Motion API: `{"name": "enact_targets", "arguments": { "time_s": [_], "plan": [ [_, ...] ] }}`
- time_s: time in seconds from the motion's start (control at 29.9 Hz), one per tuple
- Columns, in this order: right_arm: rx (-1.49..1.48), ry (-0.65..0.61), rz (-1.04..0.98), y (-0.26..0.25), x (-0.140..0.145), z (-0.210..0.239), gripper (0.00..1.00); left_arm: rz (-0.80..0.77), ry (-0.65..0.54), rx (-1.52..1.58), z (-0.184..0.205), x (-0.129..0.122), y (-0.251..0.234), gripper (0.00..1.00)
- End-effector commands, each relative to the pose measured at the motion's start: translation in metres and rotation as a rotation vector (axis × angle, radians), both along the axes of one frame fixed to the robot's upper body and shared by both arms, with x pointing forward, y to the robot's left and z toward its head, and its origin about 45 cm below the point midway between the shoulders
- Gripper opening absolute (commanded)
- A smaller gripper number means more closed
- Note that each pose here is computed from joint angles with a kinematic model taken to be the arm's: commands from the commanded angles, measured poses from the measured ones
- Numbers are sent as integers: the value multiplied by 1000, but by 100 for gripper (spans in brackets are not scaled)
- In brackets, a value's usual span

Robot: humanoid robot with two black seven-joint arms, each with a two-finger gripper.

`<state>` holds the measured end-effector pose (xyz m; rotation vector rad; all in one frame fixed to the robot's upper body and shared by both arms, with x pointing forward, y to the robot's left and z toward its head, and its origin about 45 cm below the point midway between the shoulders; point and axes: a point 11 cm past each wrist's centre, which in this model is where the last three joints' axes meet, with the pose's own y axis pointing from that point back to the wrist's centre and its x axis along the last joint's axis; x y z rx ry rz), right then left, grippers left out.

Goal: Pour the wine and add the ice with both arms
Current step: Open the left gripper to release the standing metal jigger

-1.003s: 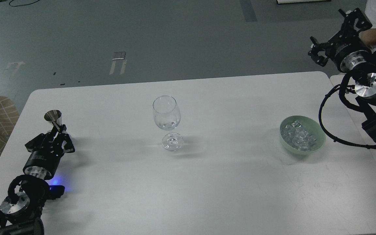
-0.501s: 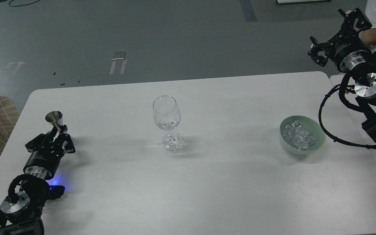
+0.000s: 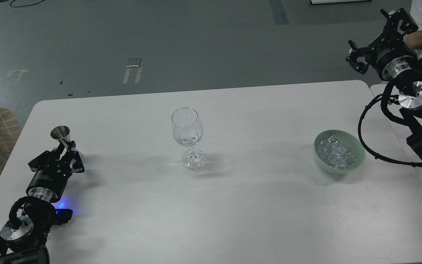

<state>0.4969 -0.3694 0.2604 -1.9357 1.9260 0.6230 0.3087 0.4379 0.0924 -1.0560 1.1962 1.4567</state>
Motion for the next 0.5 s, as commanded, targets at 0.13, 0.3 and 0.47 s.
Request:
{"name": "enact_targets", "arguments": {
  "time_s": [0.13,0.3,0.47],
  "plan": [
    [0,1,-1,0,0,0,100,-6,5,3,-2,-1,-1,29],
    [-4,-2,-5,-3,0,2,100,-6,8,4,-3,-2,-1,31],
    [-5,-2,-4,-4,0,2,100,-5,13,6,-4,-4,-1,35]
  ]
}}
